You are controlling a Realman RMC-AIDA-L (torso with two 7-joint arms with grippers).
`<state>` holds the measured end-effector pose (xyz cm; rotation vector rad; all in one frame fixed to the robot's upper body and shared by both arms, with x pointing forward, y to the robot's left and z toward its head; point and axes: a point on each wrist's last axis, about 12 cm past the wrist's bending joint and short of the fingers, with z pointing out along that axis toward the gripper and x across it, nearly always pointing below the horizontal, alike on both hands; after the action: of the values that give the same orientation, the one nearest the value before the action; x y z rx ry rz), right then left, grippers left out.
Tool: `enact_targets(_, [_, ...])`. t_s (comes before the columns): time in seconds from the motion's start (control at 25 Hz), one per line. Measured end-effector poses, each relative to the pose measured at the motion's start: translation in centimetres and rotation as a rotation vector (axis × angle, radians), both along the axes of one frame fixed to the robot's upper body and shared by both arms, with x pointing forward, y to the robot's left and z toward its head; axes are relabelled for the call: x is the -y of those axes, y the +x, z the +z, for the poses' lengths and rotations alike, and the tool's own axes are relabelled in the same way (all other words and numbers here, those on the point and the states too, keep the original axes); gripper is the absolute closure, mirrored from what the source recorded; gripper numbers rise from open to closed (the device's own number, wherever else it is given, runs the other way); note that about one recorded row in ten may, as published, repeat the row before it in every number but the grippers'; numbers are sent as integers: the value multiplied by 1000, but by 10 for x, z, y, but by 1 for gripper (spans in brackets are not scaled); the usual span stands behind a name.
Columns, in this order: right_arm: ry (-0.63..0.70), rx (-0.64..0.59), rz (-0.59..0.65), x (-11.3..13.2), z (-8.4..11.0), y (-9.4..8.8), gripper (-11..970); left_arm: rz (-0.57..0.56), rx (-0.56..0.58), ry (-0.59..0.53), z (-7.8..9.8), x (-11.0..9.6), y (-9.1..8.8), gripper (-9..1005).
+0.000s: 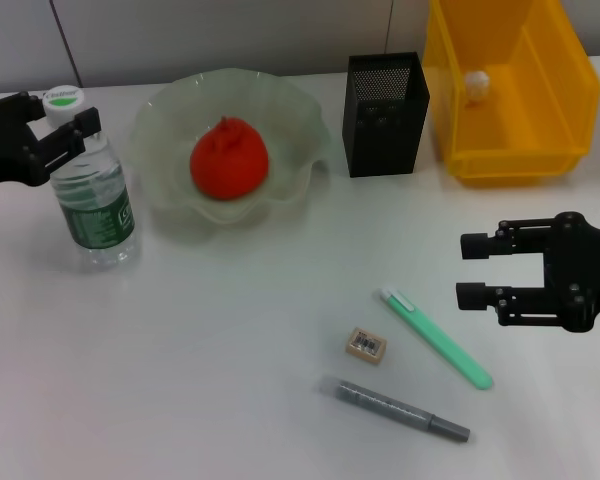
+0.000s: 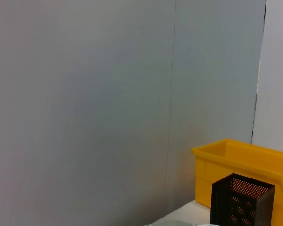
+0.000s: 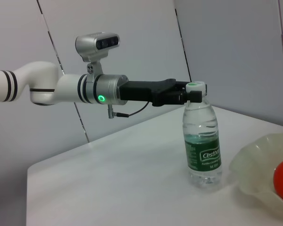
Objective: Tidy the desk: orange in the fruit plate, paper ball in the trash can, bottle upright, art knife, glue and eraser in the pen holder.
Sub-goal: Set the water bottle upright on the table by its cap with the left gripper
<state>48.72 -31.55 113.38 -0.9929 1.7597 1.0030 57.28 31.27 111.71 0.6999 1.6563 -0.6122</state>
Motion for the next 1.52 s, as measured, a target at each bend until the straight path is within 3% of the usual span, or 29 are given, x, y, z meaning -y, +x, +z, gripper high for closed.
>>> enact_targets(1.2, [2, 5, 1, -3, 1, 4, 351, -23, 52, -15, -9, 2, -18, 560])
enact_targets(1.52, [2, 6, -5, -2, 1, 4, 351, -38, 50, -20, -10, 3, -21, 443])
